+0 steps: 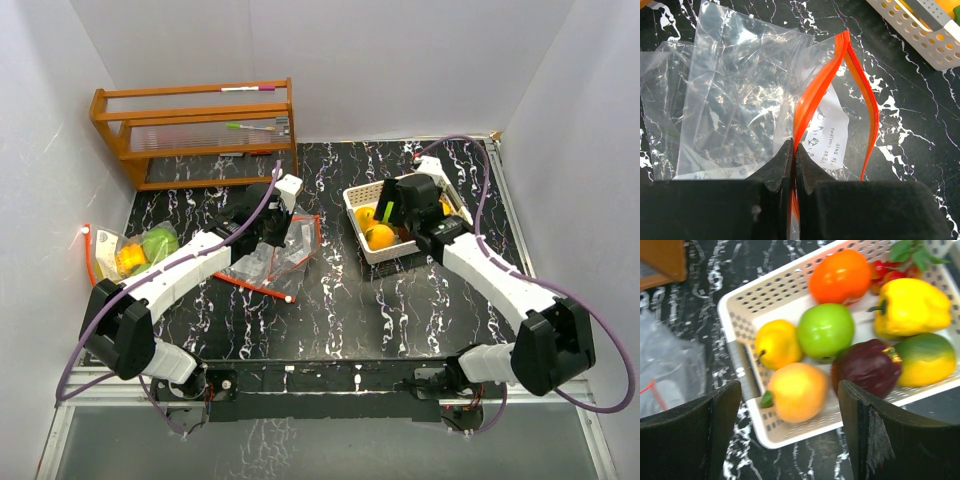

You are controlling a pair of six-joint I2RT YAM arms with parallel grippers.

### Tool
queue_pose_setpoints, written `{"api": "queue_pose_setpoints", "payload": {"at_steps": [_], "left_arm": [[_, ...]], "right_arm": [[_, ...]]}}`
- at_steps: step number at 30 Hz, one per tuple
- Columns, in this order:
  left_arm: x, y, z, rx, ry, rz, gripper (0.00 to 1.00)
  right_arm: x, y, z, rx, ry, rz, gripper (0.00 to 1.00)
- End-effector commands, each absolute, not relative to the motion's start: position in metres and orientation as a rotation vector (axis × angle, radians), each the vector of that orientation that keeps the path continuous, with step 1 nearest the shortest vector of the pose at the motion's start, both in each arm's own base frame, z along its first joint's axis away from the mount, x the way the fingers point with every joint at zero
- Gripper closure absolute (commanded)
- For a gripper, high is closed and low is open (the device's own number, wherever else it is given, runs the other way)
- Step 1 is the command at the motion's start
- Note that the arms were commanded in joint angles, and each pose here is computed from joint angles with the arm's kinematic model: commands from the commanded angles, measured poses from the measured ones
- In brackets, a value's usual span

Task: Place the food in the zip-top bag and seal the zipper
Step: Pick up the fake fruit from the bin.

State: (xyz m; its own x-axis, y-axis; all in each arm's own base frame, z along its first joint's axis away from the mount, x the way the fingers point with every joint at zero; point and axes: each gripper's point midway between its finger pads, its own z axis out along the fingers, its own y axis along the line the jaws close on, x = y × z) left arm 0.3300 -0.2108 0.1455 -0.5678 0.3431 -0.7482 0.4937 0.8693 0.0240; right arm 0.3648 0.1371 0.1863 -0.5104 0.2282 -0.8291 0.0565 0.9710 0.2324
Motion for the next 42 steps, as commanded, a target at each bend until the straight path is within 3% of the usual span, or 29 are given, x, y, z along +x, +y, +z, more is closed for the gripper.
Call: {"api": "queue_pose_setpoints", "payload": {"at_steps": [1,8,14,16,18,33,39,42], "left_arm": [[0.327,-0.211,0.153,0.596,2.204,-0.259,1.0],[0.327,-0.21,0.153,0.6,2.206,-0.251,1.0],[0.327,-0.21,0.154,0.6,2.2,-0.25,1.0],[0.328,-0.209,0.154,0.6,2.2,-0.248,1.0],[0.327,-0.209,0.154,0.6,2.199,-0.248,1.0],[0.327,-0.21,0.157,0.601,2.192,-0.258,1.0],[0.327,-0.21,0.16,0.596,2.181,-0.26,1.0],[0.327,-0.21,0.159,0.598,2.184,-0.26,1.0]], "right_arm": [[0.377,0.097,0.189,0.224,2.124,0.044,0.19],[0.377,0.063,0.147,0.279,2.229,0.035,0.17],[0.382,0.057,0.147,0.283,2.207,0.042,0.15],[0.385,0.058,0.146,0.275,2.209,0.05,0.06],[0.387,0.061,0.14,0.269,2.231,0.057,0.04],[0.397,0.059,0.096,0.328,2.293,0.026,0.06],[0.393,0.048,0.083,0.313,2.329,-0.062,0.16],[0.396,0.048,0.086,0.304,2.322,-0.064,0.37]]}}
